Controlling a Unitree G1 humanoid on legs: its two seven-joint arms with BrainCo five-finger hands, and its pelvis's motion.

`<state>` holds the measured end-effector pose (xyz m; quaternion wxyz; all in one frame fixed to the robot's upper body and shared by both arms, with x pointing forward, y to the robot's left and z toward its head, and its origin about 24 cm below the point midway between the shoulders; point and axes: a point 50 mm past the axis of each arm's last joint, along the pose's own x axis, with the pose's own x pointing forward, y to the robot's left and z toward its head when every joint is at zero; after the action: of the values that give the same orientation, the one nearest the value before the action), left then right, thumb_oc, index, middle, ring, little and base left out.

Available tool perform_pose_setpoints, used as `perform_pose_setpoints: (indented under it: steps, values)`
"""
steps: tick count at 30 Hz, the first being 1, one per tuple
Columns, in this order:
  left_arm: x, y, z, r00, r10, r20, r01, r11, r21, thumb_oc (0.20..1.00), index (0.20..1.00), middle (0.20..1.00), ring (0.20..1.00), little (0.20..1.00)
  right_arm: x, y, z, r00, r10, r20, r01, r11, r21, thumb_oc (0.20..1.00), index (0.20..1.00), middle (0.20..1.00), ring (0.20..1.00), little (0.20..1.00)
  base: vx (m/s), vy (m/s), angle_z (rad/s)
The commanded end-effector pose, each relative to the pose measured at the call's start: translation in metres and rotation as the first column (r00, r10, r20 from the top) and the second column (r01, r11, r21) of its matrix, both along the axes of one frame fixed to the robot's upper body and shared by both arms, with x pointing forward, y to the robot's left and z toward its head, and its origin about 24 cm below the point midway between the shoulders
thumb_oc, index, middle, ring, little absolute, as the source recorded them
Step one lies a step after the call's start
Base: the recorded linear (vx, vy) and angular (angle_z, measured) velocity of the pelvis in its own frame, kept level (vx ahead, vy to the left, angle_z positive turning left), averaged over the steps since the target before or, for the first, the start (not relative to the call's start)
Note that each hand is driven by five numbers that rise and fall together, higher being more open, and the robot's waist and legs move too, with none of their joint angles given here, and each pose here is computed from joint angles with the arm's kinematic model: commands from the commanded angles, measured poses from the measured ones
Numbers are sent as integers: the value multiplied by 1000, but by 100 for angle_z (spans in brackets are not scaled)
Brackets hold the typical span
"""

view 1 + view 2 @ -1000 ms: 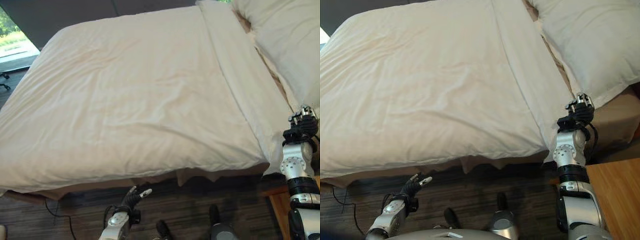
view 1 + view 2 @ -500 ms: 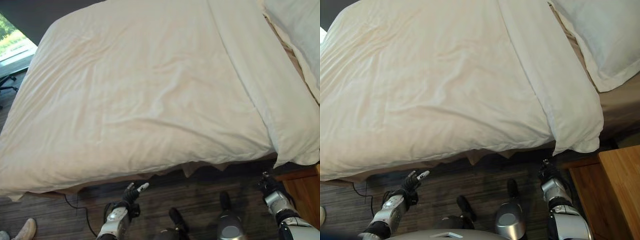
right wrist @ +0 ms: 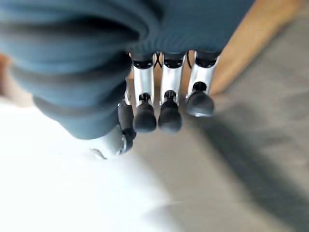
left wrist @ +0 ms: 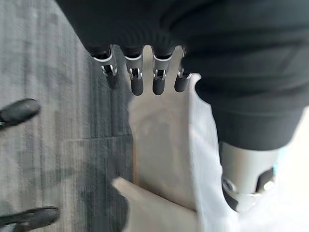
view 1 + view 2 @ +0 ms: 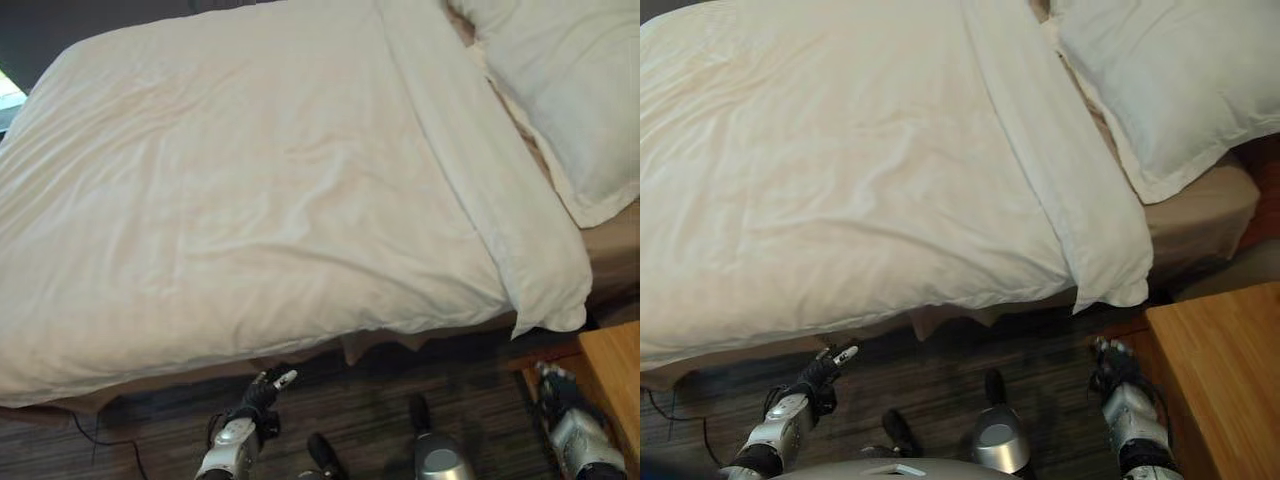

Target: Making the bed.

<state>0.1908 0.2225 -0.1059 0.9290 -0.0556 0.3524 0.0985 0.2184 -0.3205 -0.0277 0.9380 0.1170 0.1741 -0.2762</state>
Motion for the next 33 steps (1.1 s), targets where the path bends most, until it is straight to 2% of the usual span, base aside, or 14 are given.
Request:
perform_pose_setpoints:
  steps: [1,2,4,8,14,16,19,22,23,24,27,30,33]
  values:
    - [19,12,17,995,25,98,-31,998,54,1000,1000,1000,1000,1000,44,-14,95,733,-260,628,100,955,278,200,200,200,200,200,55,30,-8]
    - [18,10,16,993,44,105,-47,999,25,1000,1000,1000,1000,1000,51,-8,116,604,-325,728,62,930,363,200,200,200,200,200,66,16,-11]
    - [17,3,16,992,48,121,-46,999,-16,1000,1000,1000,1000,1000,62,0,155,409,-378,831,-15,907,420,200,200,200,200,200,44,14,-7]
    - [21,-6,17,990,12,140,-9,1000,-22,1000,1000,1000,1000,1000,82,22,222,205,-335,919,-157,916,369,200,200,200,200,200,-26,5,0]
    - [42,-1,37,970,12,242,-9,1000,-15,1000,1000,1000,1000,1000,103,32,298,88,-278,956,-207,934,291,200,200,200,200,200,-85,-37,-7]
    - [45,2,41,965,5,261,-5,1000,0,1000,1000,1000,1000,1000,106,31,311,83,-262,962,-198,941,273,200,200,200,200,200,-91,-77,-11]
    - [50,8,49,955,10,298,-10,1000,-1,1000,1000,1000,1000,1000,120,29,324,152,-211,966,-172,956,236,200,200,200,200,200,-76,-51,-16]
    - [51,10,51,951,27,308,-23,1000,-15,1000,1000,1000,1000,1000,135,24,303,308,-182,934,-126,965,229,200,200,200,200,200,-37,-16,-15]
    - [51,9,51,951,25,307,-22,1000,-16,1000,1000,1000,1000,1000,135,23,303,309,-180,934,-125,966,228,200,200,200,200,200,0,0,0]
    - [49,8,48,954,29,298,-22,999,-26,1000,1000,1000,1000,1000,141,18,271,422,-200,884,-101,959,265,200,200,200,200,200,26,1,-4]
    - [49,5,47,951,62,303,-42,996,-73,1000,1000,1000,1000,1000,136,13,202,548,-292,784,-67,919,389,200,200,200,200,200,31,-6,-1]
    - [53,2,47,949,99,298,-72,992,-102,1000,1000,1000,1000,1000,115,21,116,694,-368,619,0,860,511,200,200,200,200,200,52,-5,7]
    - [51,1,40,959,108,263,-82,991,-109,1000,1000,1000,1000,1000,92,26,63,788,-385,480,65,828,557,200,200,200,200,200,53,1,14]
